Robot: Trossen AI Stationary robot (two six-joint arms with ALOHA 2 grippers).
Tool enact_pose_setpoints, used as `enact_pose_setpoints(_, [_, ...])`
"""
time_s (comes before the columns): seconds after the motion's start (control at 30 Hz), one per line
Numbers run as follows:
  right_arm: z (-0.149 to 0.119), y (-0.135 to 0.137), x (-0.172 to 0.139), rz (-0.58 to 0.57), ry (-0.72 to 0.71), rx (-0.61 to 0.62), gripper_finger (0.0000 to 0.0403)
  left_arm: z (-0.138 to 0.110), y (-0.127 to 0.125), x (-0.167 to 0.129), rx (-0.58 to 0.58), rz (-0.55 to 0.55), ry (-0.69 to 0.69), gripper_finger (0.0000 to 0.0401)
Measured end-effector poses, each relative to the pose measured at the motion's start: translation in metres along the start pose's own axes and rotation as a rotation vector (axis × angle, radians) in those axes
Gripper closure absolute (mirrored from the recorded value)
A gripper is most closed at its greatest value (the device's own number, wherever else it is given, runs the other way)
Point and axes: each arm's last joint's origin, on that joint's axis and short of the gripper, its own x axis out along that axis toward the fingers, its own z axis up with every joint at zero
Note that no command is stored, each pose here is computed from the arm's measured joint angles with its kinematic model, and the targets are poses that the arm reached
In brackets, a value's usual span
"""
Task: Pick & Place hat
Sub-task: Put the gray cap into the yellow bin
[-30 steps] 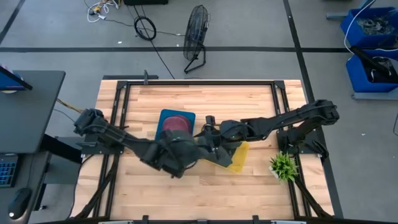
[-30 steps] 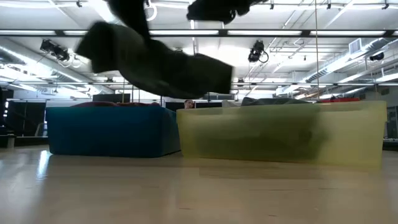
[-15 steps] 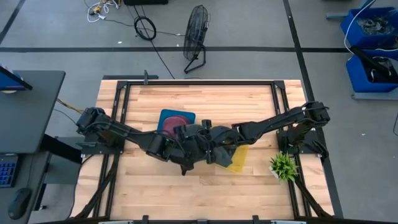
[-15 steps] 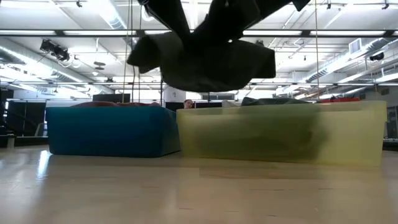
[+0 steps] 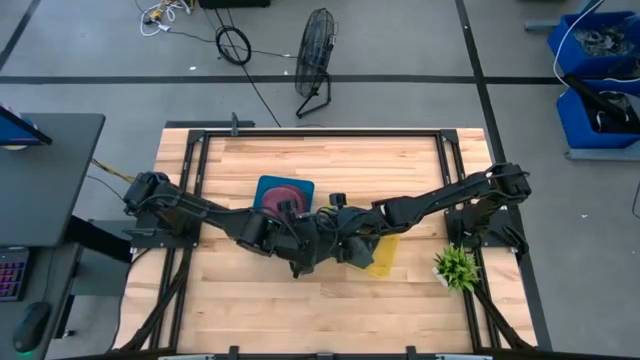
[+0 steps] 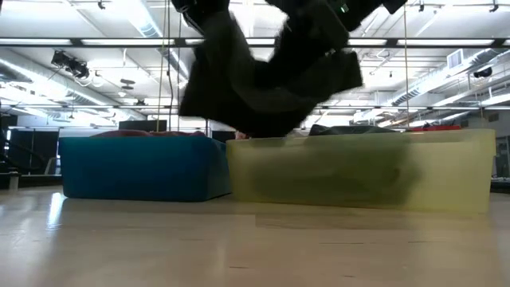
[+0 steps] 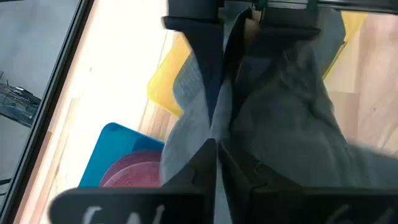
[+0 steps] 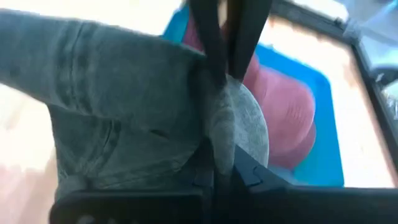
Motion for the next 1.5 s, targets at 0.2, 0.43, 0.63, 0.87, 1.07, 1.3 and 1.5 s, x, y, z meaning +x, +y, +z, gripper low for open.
enact_pose_setpoints(0.2, [-0.002,-0.002,-0.011,-0.033,0.041,-0.061,0.0393,-0.001,0.006,0.003,0.0,0.02,0.024,0.032])
enact_pose_setpoints(0.43, [0.007,-0.007,-0.078,-0.092,0.055,-0.3,0.0397,-0.011,0.013,0.0,0.0,0.081,0.115,0.0266])
enact_pose_setpoints(0.63, [0.0,-0.014,-0.147,0.111,-0.007,-0.475,0.0397,-0.025,0.023,-0.004,-0.054,0.229,0.208,0.0261])
enact_pose_setpoints(0.87, [-0.028,-0.007,-0.145,0.226,0.08,-0.504,0.0399,-0.031,0.028,-0.007,-0.129,0.297,0.237,0.0265])
enact_pose_setpoints(1.07, [-0.071,0.001,-0.1,0.15,0.084,-0.667,0.0401,-0.031,0.028,-0.006,-0.148,0.301,0.231,0.0266])
enact_pose_setpoints(1.3, [-0.111,0.003,-0.071,0.096,-0.017,-0.714,0.0401,-0.03,0.029,-0.006,-0.151,0.302,0.232,0.0266])
enact_pose_setpoints(1.5, [-0.132,0.01,-0.057,0.163,-0.036,-0.605,0.04,-0.029,0.033,-0.003,-0.169,0.311,0.236,0.0266])
